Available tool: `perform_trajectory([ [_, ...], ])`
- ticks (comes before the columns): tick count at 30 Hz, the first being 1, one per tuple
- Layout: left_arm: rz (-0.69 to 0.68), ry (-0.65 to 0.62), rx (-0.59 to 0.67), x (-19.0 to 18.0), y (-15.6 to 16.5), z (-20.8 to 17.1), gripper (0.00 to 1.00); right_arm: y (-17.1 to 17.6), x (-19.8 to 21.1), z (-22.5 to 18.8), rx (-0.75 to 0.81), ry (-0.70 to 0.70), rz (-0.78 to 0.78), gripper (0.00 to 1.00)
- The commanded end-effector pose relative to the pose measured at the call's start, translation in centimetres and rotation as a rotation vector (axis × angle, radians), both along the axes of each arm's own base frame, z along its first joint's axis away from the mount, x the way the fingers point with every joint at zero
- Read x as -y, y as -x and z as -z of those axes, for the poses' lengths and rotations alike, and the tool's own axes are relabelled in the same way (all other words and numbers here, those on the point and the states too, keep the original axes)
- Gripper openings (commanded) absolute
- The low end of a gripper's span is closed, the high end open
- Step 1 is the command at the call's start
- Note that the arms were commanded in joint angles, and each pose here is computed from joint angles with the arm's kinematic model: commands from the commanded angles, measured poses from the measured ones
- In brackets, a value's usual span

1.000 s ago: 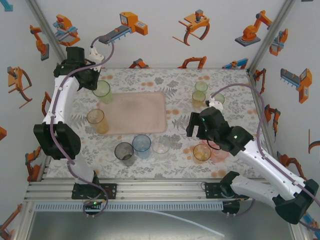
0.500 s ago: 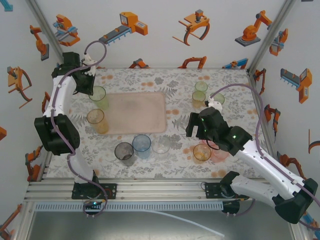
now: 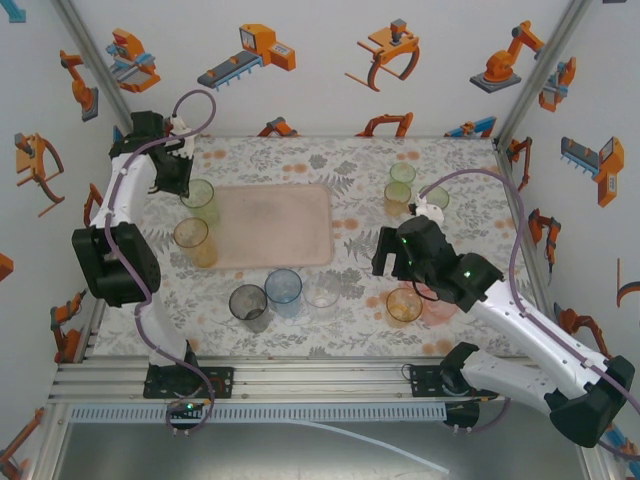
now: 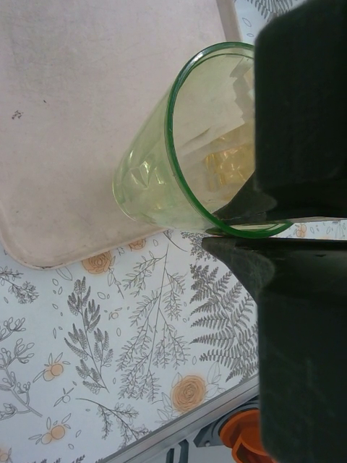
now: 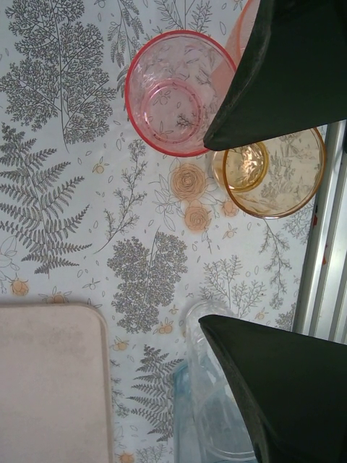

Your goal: Place the glasses into the tray

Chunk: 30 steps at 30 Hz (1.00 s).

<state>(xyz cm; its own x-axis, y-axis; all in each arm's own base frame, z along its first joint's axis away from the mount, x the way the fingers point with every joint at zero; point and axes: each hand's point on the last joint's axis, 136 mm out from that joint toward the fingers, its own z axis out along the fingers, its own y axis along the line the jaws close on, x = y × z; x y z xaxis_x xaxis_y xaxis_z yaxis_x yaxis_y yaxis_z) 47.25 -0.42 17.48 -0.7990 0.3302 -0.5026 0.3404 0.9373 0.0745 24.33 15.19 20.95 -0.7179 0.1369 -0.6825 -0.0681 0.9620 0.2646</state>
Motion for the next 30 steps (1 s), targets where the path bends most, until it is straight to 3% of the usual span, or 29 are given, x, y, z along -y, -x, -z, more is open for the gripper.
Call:
perform_trajectory([
  [1, -0.019, 0.025, -0.026, -0.1, -0.1, 1.4, 0.10, -0.2, 0.0, -0.1, 0.016, -0.005, 0.013, 0.84],
  [16, -0.020, 0.028, -0.074, -0.1, 0.0, 3.3, 0.11, -0.2, -0.2, 0.0, 0.012, -0.007, 0.009, 0.84],
  [30, -0.010, 0.038, -0.091, 0.1, 0.1, 3.3, 0.30, -0.2, -0.3, 0.2, 0.007, -0.017, 0.011, 0.84],
])
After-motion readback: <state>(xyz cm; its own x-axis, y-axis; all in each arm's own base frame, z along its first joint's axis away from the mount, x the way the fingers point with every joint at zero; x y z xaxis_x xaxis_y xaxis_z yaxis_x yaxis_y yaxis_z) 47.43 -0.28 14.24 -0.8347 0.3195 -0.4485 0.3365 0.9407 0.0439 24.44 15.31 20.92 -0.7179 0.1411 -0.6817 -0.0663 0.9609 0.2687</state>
